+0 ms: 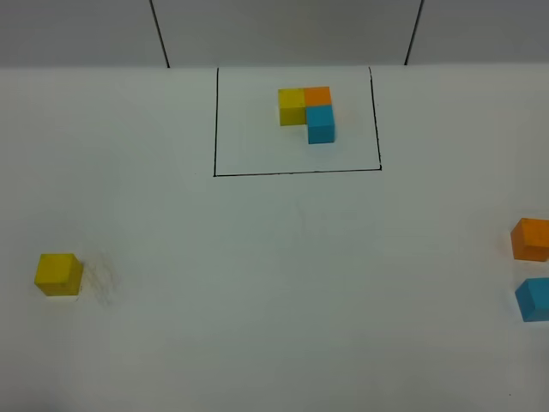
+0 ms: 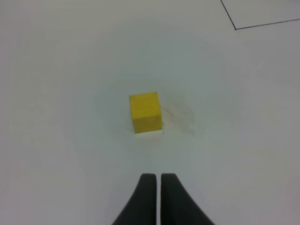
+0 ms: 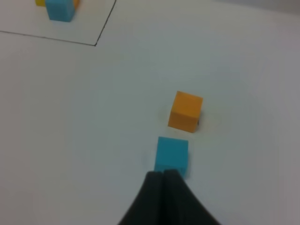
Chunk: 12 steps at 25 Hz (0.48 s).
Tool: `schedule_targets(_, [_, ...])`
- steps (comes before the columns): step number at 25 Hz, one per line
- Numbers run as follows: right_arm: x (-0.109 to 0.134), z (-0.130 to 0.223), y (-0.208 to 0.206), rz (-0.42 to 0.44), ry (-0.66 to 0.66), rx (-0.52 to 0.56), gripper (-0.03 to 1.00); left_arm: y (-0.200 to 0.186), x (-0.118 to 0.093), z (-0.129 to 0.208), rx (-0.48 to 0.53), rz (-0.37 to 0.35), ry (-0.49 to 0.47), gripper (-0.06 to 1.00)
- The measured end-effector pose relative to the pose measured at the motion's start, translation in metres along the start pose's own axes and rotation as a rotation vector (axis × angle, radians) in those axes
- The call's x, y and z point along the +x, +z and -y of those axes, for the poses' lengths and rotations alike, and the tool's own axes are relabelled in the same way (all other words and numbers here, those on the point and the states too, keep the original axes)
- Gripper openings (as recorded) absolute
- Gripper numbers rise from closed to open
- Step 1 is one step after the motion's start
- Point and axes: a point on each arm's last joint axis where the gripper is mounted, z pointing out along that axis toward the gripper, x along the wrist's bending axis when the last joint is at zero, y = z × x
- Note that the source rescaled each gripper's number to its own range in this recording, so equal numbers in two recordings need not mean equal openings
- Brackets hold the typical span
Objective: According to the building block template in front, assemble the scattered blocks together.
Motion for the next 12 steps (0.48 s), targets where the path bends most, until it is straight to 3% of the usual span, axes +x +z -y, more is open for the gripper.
schedule_targets(12, [0.0,0.0,0.0,0.0,0.0,0.0,0.0,0.0,0.0,0.0,0.0,0.0,-0.001,0.0])
